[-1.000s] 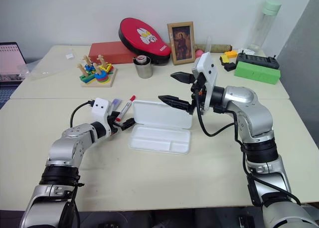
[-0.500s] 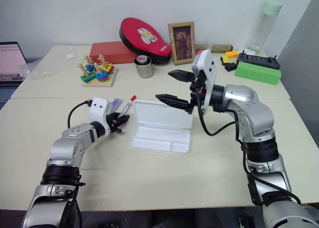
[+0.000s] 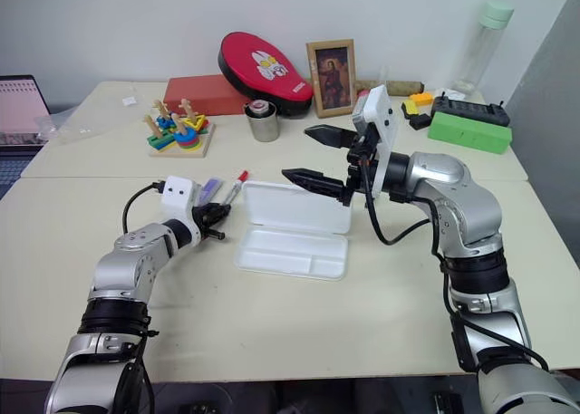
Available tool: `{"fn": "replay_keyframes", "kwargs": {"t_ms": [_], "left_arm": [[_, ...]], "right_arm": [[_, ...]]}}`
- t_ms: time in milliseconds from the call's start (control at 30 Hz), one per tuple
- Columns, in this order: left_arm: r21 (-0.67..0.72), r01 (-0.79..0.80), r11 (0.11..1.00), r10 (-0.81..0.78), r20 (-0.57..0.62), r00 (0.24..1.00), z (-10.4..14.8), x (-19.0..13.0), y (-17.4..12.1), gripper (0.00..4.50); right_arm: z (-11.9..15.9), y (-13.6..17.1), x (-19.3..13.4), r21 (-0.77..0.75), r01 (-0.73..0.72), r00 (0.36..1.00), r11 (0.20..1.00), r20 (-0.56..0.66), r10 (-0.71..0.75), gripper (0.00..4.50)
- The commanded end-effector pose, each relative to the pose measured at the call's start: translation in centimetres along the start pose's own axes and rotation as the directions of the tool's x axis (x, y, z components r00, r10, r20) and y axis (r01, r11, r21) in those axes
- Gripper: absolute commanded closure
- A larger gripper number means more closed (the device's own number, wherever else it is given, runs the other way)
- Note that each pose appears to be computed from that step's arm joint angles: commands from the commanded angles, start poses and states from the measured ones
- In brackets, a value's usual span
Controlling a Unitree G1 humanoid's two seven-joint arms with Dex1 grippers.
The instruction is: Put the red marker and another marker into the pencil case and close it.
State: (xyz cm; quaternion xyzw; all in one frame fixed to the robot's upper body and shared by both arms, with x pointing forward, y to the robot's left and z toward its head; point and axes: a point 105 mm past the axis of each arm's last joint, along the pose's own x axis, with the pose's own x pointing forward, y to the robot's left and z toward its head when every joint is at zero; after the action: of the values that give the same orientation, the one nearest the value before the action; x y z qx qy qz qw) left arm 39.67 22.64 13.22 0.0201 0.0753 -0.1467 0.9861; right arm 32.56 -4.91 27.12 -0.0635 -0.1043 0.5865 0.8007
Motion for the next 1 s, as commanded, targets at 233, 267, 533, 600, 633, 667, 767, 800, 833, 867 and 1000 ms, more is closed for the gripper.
{"fn": "replay_keyframes", "kwargs": {"t_ms": [233,267,533,600,633,667,767,800,833,867,1000], "left_arm": [[0.483,0.620,0.619,-0.757,0.155,0.635,12.2,-6.8,-13.3,4.03],[0.514,0.668,0.539,-0.796,0.051,0.603,10.8,-7.0,-13.8,4.03],[0.595,0.770,0.229,-0.712,-0.437,0.550,3.2,-4.8,-10.3,4.03],[0.586,0.790,0.181,-0.692,-0.495,0.526,2.2,-4.2,-9.8,4.03],[0.581,0.797,0.163,-0.687,-0.513,0.515,1.8,-3.9,-9.7,4.03],[0.572,0.807,0.146,-0.689,-0.527,0.497,1.4,-3.7,-9.8,4.03],[0.547,0.827,0.132,-0.724,-0.517,0.458,1.2,-3.0,-10.7,4.03],[0.541,0.831,0.128,-0.724,-0.522,0.452,1.0,-2.8,-10.8,4.03],[0.543,0.831,0.119,-0.716,-0.533,0.451,0.7,-2.6,-10.8,3.68],[0.546,0.830,0.116,-0.708,-0.541,0.455,0.6,-2.3,-10.7,3.33],[0.544,0.830,0.122,-0.713,-0.534,0.454,0.5,-1.8,-10.9,2.68]], "right_arm": [[3.0,1.2,-5.7,-0.047,-0.043,0.999,0.998,-0.007,0.043,0.00],[2.8,1.0,-6.2,-0.055,-0.026,0.999,0.998,-0.028,0.025,0.00],[2.3,0.9,-7.4,-0.080,0.039,0.997,0.996,-0.069,-0.044,0.00],[2.0,1.3,-7.5,-0.079,0.042,0.996,0.996,-0.075,-0.048,0.00],[1.9,1.5,-7.5,-0.079,0.048,0.995,0.996,-0.080,-0.055,0.00],[1.7,1.6,-7.6,-0.080,0.056,0.994,0.995,-0.085,-0.063,0.00],[1.6,1.9,-7.9,-0.082,0.076,0.992,0.994,-0.095,-0.083,0.00],[1.6,2.0,-8.0,-0.083,0.081,0.991,0.993,-0.099,-0.089,0.00],[1.5,2.1,-8.0,-0.085,0.087,0.990,0.993,-0.106,-0.095,0.00],[1.4,2.1,-8.1,-0.085,0.090,0.989,0.992,-0.112,-0.100,0.00],[1.4,2.4,-8.2,-0.083,0.094,0.988,0.992,-0.115,-0.103,0.00]]}}
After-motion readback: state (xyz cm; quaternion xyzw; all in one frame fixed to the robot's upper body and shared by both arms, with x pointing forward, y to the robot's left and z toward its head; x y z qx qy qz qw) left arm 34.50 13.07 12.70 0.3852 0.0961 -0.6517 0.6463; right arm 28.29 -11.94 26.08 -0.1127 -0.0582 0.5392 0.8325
